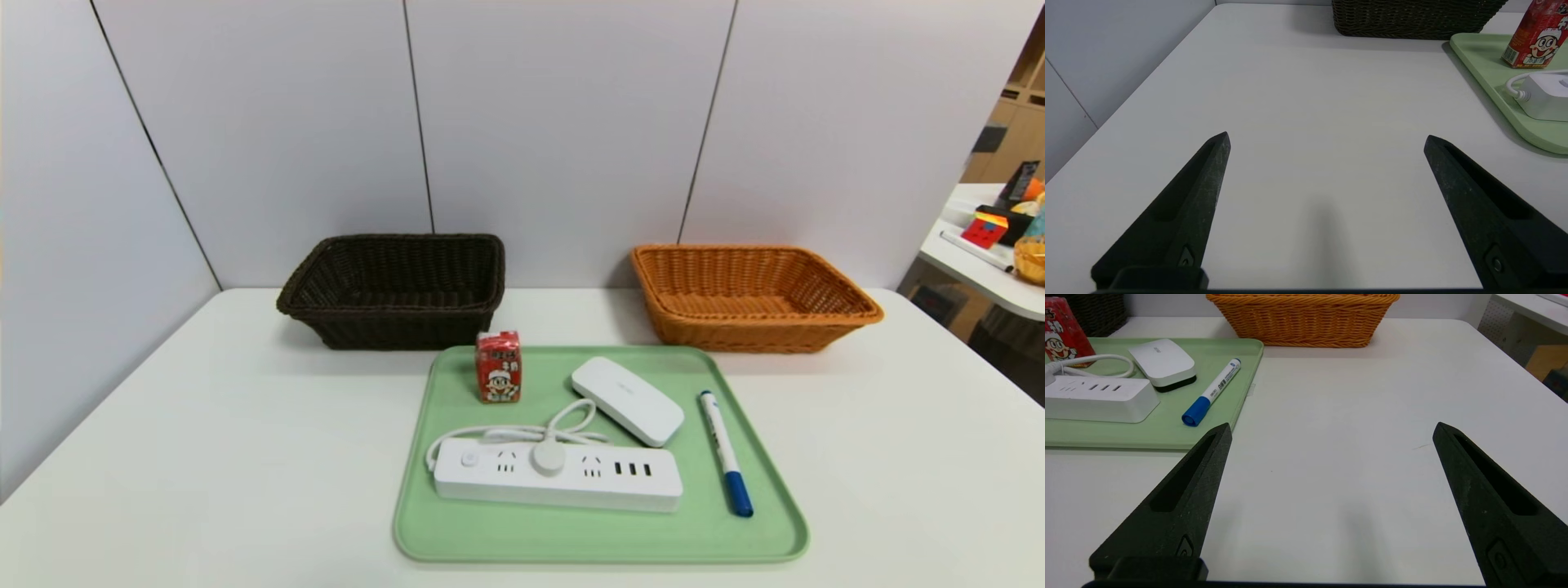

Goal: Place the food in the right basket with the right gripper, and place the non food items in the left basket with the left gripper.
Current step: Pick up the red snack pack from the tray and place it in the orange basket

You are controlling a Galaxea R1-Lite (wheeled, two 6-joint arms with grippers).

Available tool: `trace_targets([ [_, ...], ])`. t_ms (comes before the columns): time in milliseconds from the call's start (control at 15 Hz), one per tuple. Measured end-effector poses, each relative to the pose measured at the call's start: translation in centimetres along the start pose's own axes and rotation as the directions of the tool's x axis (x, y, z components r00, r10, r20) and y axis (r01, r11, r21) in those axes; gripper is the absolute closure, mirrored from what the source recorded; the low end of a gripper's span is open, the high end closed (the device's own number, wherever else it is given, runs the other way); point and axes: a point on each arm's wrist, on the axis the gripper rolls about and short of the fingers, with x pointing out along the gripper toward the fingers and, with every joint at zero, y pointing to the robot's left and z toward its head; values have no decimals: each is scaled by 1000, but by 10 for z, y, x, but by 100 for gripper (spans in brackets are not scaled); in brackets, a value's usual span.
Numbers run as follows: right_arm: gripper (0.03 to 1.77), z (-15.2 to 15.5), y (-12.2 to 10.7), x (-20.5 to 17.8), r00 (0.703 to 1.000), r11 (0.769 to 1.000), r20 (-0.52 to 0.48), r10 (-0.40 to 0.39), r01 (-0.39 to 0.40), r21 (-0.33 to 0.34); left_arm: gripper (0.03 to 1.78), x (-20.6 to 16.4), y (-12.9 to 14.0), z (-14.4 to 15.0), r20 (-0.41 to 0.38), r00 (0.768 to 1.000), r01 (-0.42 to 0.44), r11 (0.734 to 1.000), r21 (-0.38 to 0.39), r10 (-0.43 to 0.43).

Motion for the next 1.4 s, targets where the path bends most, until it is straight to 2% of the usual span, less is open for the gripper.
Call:
trace_targets([
  [533, 10, 0, 0, 0, 1000, 1000, -1, 0, 0, -4, 12, 0, 0, 0, 1, 1000, 0, 1000, 1, 0],
  [800, 10, 5, 0, -3, 1000, 999, -21, 19, -20, -43, 12, -2, 0, 8, 31, 1000, 4, 1000, 15, -5],
  [933, 10, 20, 1, -11, 999, 998, -7, 47, -47, -45, 12, -9, -1, 27, 67, 998, 8, 1000, 27, -10],
  [1133, 10, 63, 2, -26, 994, 993, 15, 109, -108, -51, 12, -15, -3, 68, 85, 996, 7, 999, 45, -11],
  [1400, 10, 157, 3, -24, 982, 984, 79, 170, -165, -64, 12, -2, -8, 160, 128, 991, 36, 997, 62, -43],
])
